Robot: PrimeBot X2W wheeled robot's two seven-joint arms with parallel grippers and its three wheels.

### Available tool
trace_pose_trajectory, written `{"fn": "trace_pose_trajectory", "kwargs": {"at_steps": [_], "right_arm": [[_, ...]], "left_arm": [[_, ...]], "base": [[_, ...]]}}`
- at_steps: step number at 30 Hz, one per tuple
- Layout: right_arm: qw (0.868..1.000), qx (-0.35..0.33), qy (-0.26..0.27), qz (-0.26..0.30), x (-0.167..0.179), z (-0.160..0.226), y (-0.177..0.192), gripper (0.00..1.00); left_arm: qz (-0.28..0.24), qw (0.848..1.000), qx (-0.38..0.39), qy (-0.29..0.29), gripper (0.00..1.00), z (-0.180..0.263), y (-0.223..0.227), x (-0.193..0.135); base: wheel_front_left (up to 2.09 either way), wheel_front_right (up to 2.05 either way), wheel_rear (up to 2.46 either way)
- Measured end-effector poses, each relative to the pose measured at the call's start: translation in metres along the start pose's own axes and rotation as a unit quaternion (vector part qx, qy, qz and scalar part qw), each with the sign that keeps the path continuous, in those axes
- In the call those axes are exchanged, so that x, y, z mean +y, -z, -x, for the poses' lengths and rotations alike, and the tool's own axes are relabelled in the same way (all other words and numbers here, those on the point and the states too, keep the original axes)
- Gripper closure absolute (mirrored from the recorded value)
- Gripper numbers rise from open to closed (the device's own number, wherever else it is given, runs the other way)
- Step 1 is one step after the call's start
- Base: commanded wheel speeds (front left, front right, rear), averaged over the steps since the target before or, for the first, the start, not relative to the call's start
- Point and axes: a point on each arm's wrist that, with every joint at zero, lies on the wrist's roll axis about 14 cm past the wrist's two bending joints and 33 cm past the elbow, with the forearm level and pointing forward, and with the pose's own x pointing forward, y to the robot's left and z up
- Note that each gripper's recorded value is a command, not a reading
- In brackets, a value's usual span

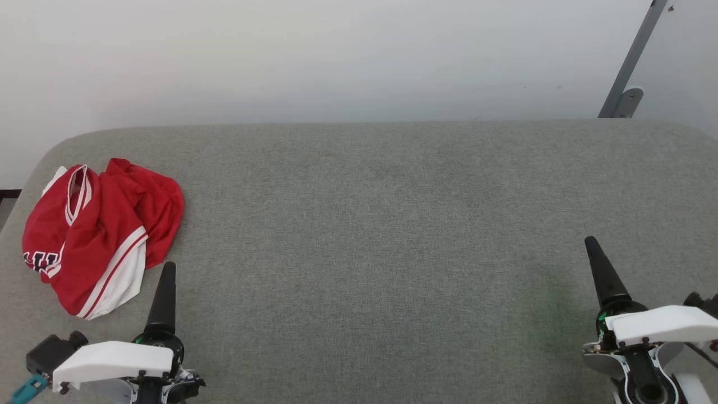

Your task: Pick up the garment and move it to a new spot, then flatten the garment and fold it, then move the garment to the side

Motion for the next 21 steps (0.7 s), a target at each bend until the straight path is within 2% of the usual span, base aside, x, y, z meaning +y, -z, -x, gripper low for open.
{"fn": "trace_pose_trajectory", "kwargs": {"at_steps": [11, 21], "right_arm": [[0.991, 0.001, -0.017, 0.134, 0.010, -0.006, -0.003, 0.00], [0.966, 0.002, -0.036, 0.255, 0.020, -0.012, -0.005, 0.00]], "left_arm": [[-0.131, 0.991, -0.011, 0.015, 0.00, -0.001, -0.005, -0.011], [-0.233, 0.972, -0.010, 0.015, 0.00, -0.001, -0.006, -0.010]], "base": [[0.00, 0.00, 0.00], [0.00, 0.00, 0.00]]}}
